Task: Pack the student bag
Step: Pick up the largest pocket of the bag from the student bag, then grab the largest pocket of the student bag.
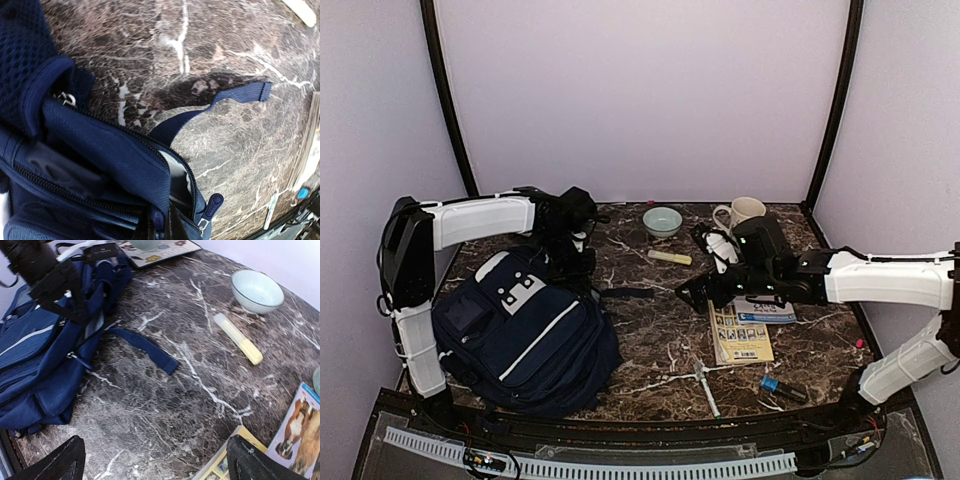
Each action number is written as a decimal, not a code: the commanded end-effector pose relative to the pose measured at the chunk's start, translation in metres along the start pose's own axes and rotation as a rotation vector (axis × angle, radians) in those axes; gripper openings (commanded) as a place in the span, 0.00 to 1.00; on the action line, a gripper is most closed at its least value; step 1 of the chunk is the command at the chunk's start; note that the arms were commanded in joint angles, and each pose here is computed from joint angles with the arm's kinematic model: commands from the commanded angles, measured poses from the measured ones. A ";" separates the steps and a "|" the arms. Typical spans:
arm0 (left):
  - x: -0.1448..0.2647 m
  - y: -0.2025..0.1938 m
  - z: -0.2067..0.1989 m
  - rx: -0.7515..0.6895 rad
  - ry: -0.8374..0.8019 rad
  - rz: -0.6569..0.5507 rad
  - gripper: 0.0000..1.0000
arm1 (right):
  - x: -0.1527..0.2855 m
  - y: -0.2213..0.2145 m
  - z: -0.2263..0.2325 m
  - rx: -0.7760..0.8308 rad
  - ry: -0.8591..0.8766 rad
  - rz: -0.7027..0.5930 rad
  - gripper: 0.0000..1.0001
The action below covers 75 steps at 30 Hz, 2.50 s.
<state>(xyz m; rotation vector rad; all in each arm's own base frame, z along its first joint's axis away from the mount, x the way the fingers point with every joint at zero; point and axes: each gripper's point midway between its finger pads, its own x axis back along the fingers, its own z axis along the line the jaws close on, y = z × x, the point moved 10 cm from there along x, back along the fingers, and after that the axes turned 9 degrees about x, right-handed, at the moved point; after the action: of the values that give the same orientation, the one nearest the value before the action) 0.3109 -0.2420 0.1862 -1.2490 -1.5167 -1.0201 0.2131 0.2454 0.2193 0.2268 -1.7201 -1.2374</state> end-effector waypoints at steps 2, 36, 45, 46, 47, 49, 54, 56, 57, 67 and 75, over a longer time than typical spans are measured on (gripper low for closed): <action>0.024 -0.002 -0.016 -0.186 -0.164 -0.051 0.00 | 0.000 0.015 0.024 0.276 0.146 -0.105 1.00; 0.041 0.002 -0.030 -0.340 -0.231 -0.050 0.00 | -0.112 0.024 0.076 0.427 0.353 -0.248 0.58; 0.043 0.001 -0.030 -0.331 -0.237 -0.045 0.00 | -0.124 0.023 0.079 0.411 0.370 -0.245 0.42; 0.043 0.001 -0.031 -0.330 -0.237 -0.048 0.00 | -0.124 0.021 0.079 0.410 0.371 -0.239 0.41; 0.043 0.002 -0.030 -0.329 -0.236 -0.049 0.00 | -0.124 0.019 0.079 0.410 0.371 -0.233 0.40; 0.044 0.002 -0.031 -0.328 -0.237 -0.053 0.00 | -0.124 0.015 0.079 0.410 0.377 -0.223 0.36; 0.046 0.002 -0.034 -0.329 -0.261 -0.050 0.00 | -0.129 0.010 0.078 0.413 0.381 -0.185 0.31; 0.047 0.002 -0.034 -0.332 -0.260 -0.049 0.00 | -0.132 0.008 0.077 0.418 0.367 -0.176 0.30; 0.048 0.002 -0.033 -0.332 -0.256 -0.049 0.00 | -0.133 0.006 0.077 0.420 0.362 -0.171 0.30; 0.053 0.006 -0.039 -0.336 -0.254 -0.043 0.00 | -0.136 0.004 0.075 0.424 0.345 -0.173 0.00; 0.050 0.013 -0.036 -0.261 -0.176 -0.077 0.00 | -0.118 0.014 0.073 0.409 0.316 -0.190 0.00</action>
<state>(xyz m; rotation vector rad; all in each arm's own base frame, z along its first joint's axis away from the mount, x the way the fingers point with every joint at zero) 0.3173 -0.2579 0.2212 -1.5526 -1.5153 -1.1543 0.2266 0.3740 0.1393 0.7663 -1.6708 -0.8683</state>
